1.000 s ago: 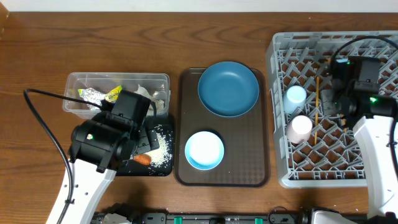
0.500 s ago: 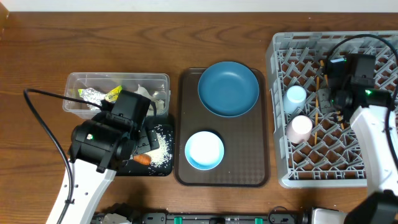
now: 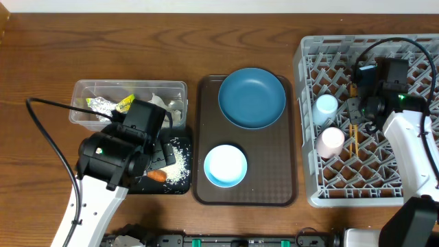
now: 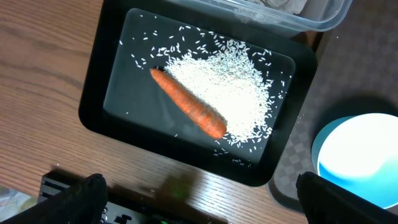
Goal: Sort waste into correct bins and load items into the dishwasher rack
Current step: 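Carry the chopstick right and lower it into the rack, then move the right gripper to the light-blue bowl and grasp its rim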
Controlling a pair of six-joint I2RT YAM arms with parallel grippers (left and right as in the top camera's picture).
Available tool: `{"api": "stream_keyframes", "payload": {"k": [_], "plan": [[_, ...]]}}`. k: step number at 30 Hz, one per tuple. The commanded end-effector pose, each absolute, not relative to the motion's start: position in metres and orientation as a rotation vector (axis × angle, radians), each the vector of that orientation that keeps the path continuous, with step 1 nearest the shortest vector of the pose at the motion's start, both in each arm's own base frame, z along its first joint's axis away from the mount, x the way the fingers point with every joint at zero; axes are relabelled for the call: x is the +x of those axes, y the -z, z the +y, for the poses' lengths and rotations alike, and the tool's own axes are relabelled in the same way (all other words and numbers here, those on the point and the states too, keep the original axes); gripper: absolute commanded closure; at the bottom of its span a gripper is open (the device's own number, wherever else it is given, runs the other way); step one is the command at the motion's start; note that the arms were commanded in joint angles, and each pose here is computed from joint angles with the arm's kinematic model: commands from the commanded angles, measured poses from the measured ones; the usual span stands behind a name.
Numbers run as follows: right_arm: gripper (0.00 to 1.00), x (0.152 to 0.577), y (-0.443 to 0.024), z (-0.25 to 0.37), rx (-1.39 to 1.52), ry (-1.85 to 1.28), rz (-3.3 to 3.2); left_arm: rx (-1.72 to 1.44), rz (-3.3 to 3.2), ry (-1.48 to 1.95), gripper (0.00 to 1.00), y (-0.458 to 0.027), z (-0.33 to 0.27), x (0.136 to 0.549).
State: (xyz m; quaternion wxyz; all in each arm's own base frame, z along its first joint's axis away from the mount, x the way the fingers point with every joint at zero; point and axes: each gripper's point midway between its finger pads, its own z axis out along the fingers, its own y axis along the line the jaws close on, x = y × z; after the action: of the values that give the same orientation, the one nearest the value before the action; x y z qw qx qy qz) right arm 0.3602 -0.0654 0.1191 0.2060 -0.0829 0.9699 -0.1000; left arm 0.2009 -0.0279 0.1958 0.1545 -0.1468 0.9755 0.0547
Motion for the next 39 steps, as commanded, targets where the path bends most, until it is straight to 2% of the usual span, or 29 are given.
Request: {"api": "stream_keyframes", "payload": {"k": [1, 8, 14, 18, 21, 27, 39], "plan": [[0.53, 0.362, -0.126, -0.067, -0.192, 0.271, 2.685, -0.423, 2.806, -0.175, 0.0, -0.193, -0.025, 0.199], [0.55, 0.363, -0.173, -0.036, -0.085, 0.07, 2.54, -0.423, 2.806, -0.175, 0.0, -0.193, -0.025, 0.199], [0.57, 0.339, -0.222, 0.025, 0.057, -0.365, 2.422, -0.423, 2.806, -0.175, 0.0, -0.193, -0.025, 0.199], [0.61, 0.321, -0.236, 0.064, 0.168, -0.655, 2.42, -0.423, 2.806, -0.175, 0.0, -0.193, -0.025, 0.199], [0.61, 0.313, -0.238, 0.094, 0.143, -0.785, 2.442, -0.423, 2.806, -0.175, 0.0, -0.193, -0.025, 0.199], [0.61, 0.298, -0.233, 0.153, -0.085, -0.832, 2.483, -0.423, 2.806, -0.175, 0.0, -0.193, -0.025, 0.199], [0.62, 0.269, -0.177, 0.225, -0.301, -0.57, 2.646, -0.423, 2.806, -0.175, 0.0, -0.193, -0.025, 0.199]]}}
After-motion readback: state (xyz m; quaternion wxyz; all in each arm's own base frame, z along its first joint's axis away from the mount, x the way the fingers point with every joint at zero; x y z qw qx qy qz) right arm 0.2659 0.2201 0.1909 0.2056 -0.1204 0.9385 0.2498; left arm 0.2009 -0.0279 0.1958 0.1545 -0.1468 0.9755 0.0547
